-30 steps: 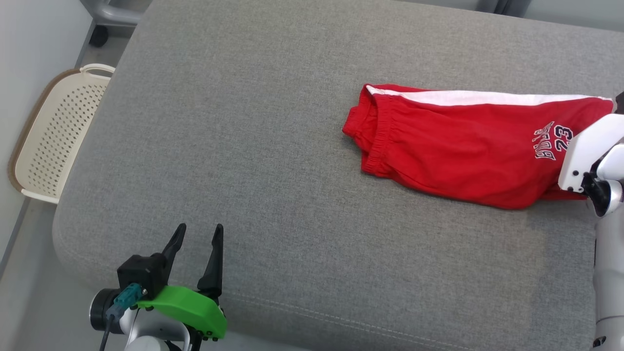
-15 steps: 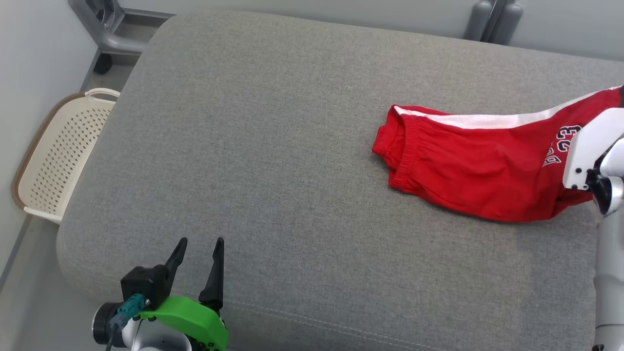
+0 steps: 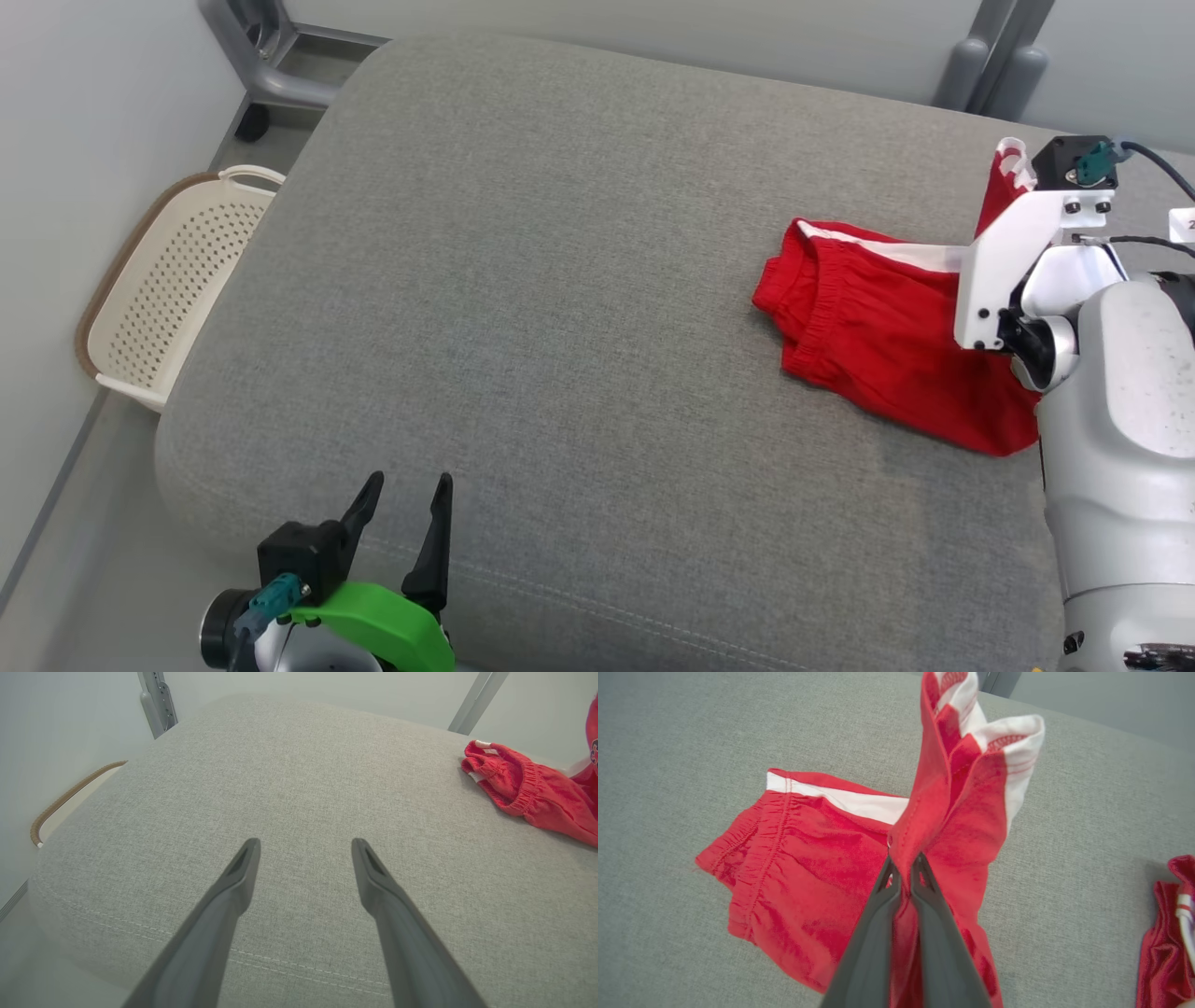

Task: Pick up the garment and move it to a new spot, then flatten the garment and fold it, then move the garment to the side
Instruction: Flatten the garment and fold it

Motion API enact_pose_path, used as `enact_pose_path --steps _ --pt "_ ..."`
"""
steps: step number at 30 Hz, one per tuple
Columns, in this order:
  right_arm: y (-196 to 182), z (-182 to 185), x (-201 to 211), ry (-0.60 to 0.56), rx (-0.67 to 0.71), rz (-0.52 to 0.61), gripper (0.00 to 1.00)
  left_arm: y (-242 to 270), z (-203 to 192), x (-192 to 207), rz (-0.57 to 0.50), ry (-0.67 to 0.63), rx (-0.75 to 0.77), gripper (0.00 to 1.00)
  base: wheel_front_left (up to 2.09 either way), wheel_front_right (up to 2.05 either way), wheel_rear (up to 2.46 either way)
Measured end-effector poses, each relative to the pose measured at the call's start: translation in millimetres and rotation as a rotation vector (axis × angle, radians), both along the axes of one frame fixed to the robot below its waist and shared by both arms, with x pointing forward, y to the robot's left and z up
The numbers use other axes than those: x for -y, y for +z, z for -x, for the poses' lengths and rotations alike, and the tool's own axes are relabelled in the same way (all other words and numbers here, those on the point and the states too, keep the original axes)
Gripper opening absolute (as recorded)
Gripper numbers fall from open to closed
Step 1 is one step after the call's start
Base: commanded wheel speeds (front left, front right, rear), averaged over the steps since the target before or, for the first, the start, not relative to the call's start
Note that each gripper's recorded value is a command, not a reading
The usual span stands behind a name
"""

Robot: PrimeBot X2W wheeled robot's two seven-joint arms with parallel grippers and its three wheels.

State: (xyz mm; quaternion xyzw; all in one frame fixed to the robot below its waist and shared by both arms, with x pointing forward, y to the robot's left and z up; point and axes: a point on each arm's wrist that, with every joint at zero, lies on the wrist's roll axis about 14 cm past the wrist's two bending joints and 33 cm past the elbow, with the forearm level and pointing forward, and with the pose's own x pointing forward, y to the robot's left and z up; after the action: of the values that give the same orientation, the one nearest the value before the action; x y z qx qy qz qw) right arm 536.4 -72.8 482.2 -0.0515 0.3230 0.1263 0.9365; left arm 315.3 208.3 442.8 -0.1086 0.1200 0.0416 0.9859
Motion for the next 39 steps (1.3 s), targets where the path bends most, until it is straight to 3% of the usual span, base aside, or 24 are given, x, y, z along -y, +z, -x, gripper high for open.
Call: enact_pose_path --steps 10,27,29,39 --pt "-28 2 -76 0.18 -0.079 0.004 0.0 -8 17 -14 0.01 0.079 -0.026 1.0 0.0 0.0 0.0" --pt "-52 2 -115 0.257 -0.116 -0.015 0.0 -17 30 -27 0.013 0.149 -0.054 1.0 0.0 0.0 0.0" --pt "-49 1 -119 0.254 -0.104 -0.049 1.0 -17 30 -27 0.016 0.15 -0.054 1.0 0.0 0.0 0.0" --pt "-5 -10 -133 0.279 0.028 -0.136 1.0 -13 25 -24 0.017 0.135 -0.033 1.0 0.0 0.0 0.0"
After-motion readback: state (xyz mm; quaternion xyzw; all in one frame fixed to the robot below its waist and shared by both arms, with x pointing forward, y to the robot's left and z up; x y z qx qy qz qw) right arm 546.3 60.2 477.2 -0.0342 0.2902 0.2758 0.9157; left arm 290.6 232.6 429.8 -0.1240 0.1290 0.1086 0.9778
